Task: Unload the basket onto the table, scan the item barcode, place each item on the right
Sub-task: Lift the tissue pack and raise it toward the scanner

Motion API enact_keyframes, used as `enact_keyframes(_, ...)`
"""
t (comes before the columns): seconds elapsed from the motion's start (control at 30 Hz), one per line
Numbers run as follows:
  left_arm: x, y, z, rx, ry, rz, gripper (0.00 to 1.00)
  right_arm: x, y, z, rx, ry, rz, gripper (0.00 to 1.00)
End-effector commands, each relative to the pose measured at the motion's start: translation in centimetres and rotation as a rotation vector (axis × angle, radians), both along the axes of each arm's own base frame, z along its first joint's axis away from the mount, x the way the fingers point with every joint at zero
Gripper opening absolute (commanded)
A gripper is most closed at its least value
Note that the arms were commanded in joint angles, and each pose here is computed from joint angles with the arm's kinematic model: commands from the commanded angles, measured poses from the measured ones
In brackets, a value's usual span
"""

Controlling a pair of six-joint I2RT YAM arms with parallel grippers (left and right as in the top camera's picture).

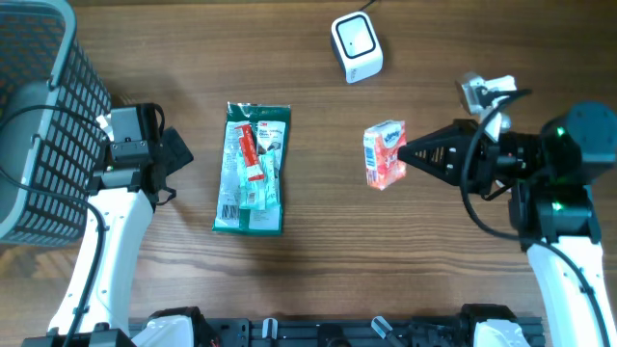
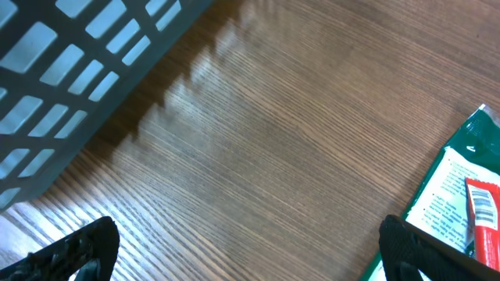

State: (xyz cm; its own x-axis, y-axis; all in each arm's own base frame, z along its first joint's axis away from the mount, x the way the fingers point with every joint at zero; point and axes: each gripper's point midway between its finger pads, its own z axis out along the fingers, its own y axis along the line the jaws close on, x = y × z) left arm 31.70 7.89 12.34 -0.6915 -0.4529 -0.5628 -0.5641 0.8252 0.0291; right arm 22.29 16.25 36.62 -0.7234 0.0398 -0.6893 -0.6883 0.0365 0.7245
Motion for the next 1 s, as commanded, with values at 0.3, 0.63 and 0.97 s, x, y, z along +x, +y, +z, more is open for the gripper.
enact_keyframes(0.3, -0.1, 0.2, -0.3, 0.002, 0.007, 0.004, 1.00, -1.2, 0.0, 0.3, -0.005, 0.043, 0.057, 0.04)
enact_keyframes(0.63, -0.1, 0.2, -0.3, 0.002, 0.007, 0.004, 1.00, 5.9, -1.3, -12.5, -0.071, 0.334, -0.323, 0.04)
enact_keyframes(0.97, -0.1, 0.2, -0.3, 0.002, 0.007, 0.004, 1.00, 6.0, -3.8, -26.8, -0.388, 0.561, -0.588, 0.04)
